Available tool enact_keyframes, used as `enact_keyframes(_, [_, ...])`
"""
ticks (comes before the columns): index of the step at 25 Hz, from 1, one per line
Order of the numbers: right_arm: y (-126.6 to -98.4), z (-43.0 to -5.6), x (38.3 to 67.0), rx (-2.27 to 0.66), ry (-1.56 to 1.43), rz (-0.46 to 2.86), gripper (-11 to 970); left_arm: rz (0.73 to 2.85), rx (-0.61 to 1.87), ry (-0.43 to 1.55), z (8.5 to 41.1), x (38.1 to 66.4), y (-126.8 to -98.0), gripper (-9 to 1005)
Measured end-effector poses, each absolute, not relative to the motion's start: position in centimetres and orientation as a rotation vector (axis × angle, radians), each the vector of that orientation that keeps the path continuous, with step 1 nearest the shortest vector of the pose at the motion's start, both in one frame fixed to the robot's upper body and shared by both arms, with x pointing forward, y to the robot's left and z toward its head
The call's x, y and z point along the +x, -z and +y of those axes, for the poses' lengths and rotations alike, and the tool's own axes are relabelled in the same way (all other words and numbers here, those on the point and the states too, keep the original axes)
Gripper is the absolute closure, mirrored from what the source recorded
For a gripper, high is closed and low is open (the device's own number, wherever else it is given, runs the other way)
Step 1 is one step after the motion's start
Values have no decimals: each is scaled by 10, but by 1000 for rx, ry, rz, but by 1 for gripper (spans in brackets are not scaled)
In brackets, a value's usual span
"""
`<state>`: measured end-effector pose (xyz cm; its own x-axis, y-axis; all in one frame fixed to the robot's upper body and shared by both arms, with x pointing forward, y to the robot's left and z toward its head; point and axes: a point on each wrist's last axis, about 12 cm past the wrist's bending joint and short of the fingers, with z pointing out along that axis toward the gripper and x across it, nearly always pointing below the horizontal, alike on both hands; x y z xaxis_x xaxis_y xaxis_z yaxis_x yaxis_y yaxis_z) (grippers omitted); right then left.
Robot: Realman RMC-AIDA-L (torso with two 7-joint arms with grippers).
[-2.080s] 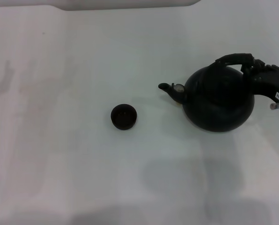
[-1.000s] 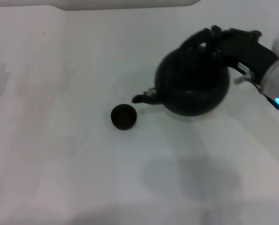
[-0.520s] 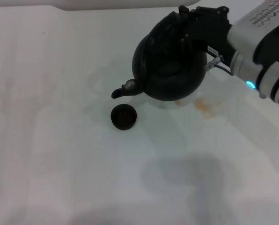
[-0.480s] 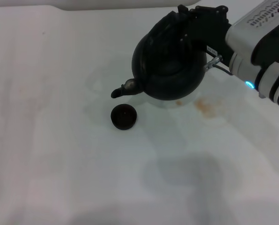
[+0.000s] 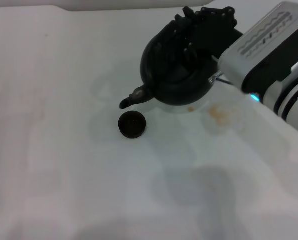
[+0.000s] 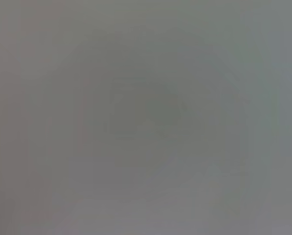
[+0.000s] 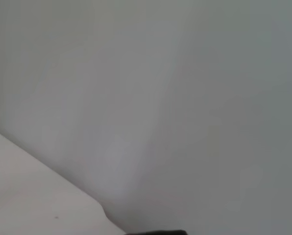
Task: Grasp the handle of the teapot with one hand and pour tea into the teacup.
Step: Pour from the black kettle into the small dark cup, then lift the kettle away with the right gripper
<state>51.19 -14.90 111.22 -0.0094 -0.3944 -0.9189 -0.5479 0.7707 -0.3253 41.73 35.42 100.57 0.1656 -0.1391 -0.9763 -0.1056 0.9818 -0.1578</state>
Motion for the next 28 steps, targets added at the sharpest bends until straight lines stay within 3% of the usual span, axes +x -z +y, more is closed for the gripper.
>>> enact_keyframes(28, [-1091,-136,493,-914,69,1440,832,1405,-207,28,353,419,-1006,108])
